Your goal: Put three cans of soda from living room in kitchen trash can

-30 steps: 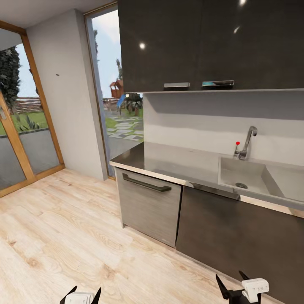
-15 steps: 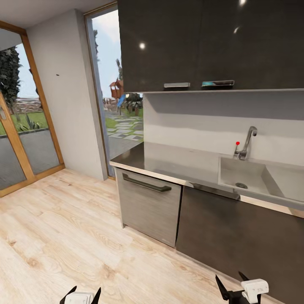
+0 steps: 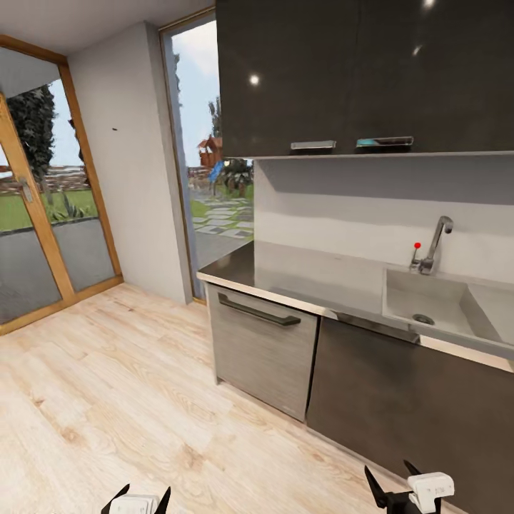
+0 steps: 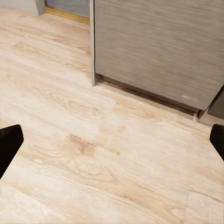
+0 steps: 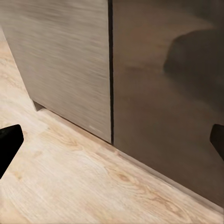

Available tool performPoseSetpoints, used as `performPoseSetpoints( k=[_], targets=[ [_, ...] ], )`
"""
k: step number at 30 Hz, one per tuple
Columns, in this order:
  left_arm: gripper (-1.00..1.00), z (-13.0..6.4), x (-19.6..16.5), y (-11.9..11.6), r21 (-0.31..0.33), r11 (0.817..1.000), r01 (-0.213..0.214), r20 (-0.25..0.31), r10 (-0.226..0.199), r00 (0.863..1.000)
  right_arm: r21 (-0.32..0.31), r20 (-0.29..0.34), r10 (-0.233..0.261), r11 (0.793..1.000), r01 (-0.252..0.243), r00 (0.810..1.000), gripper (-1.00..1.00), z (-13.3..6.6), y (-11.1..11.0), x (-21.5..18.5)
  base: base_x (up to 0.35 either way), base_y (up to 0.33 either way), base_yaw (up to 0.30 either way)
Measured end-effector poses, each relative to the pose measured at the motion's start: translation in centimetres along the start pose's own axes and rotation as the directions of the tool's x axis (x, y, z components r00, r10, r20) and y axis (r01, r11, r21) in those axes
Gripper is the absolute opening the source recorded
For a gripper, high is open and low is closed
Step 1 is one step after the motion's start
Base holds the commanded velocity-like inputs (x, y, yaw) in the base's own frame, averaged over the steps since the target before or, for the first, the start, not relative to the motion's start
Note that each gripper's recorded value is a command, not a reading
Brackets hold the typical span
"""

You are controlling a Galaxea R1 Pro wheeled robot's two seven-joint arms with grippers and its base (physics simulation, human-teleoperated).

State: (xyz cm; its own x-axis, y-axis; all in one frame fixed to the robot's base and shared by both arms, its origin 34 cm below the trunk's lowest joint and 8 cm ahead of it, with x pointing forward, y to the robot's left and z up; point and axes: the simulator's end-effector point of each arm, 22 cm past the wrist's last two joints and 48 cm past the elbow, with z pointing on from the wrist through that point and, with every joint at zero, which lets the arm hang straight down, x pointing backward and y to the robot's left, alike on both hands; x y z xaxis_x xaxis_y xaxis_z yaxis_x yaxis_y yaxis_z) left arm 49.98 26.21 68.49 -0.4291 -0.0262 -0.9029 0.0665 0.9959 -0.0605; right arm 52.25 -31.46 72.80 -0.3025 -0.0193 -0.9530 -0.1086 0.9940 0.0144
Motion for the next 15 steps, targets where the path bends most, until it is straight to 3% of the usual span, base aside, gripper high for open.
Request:
performPoseSetpoints(
  k=[15],
  targets=[
    [1.0,-0.05,0.62,-0.02,-0.001,1.0,0.002,-0.013,-0.002,1.0,0.0,-0.001,0.005,1.0,-0.005,1.0,1.0,0.03,0.15,0.06,0.0,0.0,0.036]
  ],
)
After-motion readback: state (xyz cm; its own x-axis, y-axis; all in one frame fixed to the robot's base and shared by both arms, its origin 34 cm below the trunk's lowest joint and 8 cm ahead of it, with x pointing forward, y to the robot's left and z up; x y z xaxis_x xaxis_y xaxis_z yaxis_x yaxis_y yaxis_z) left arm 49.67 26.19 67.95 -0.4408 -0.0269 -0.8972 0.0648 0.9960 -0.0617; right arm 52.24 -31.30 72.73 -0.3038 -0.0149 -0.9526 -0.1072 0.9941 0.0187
